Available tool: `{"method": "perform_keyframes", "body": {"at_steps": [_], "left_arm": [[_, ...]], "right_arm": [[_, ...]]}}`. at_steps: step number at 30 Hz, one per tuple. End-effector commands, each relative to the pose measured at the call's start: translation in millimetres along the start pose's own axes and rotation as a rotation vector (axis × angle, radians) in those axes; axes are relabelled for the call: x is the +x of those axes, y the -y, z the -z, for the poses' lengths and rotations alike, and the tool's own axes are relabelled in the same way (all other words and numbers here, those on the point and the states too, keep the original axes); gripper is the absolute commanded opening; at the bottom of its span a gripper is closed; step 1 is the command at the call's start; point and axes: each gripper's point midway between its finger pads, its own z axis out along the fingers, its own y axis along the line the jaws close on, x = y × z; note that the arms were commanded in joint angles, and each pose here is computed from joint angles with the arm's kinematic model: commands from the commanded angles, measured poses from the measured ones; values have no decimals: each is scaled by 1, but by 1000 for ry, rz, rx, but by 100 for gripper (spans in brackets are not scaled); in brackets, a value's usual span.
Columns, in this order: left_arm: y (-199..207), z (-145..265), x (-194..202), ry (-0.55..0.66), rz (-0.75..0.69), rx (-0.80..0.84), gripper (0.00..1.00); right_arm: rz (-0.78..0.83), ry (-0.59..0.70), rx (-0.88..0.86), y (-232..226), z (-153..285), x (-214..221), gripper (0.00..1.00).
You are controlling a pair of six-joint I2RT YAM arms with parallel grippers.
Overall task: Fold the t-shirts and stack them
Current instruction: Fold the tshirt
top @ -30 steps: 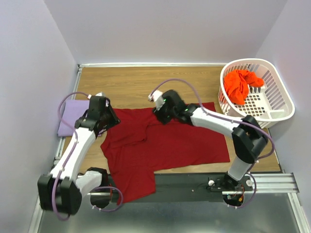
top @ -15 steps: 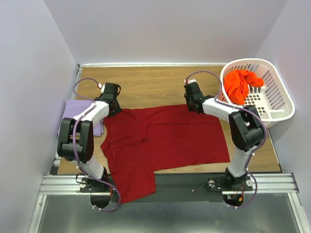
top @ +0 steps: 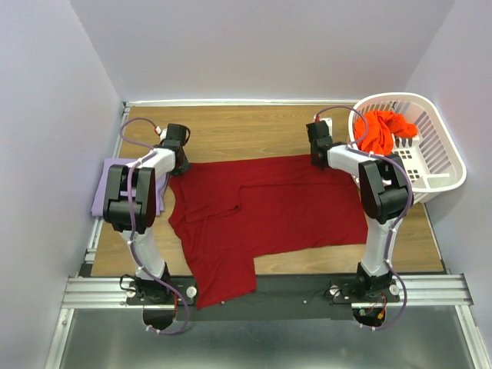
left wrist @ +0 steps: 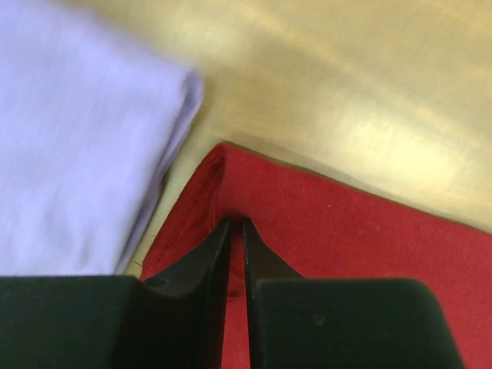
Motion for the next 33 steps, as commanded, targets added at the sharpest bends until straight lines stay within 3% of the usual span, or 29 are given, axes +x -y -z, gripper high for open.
{"method": "perform_keyframes", "body": {"at_steps": [1, 11, 14, 19, 25, 29, 33], "left_arm": [[7, -18, -14, 0, -8, -8, 18], [30, -56, -80, 46, 14, -36, 18], [29, -73, -84, 32, 11, -54, 18], [27, -72, -122, 98, 35, -49, 22], [39, 4, -183, 279, 68, 39, 39], [48, 93, -205, 420, 89, 105, 48], [37, 124, -149, 368, 96, 140, 51]], "right_arm": [[40, -107, 72, 15, -24, 32, 39], [34, -50, 57, 7, -50, -9, 40], [49, -51, 41, 2, -60, -12, 40], [53, -14, -4, -9, -63, -34, 43], [36, 100, -151, -23, -21, -90, 47], [5, 137, -274, -33, 27, -108, 51], [8, 140, -426, -53, 86, -95, 53]]}}
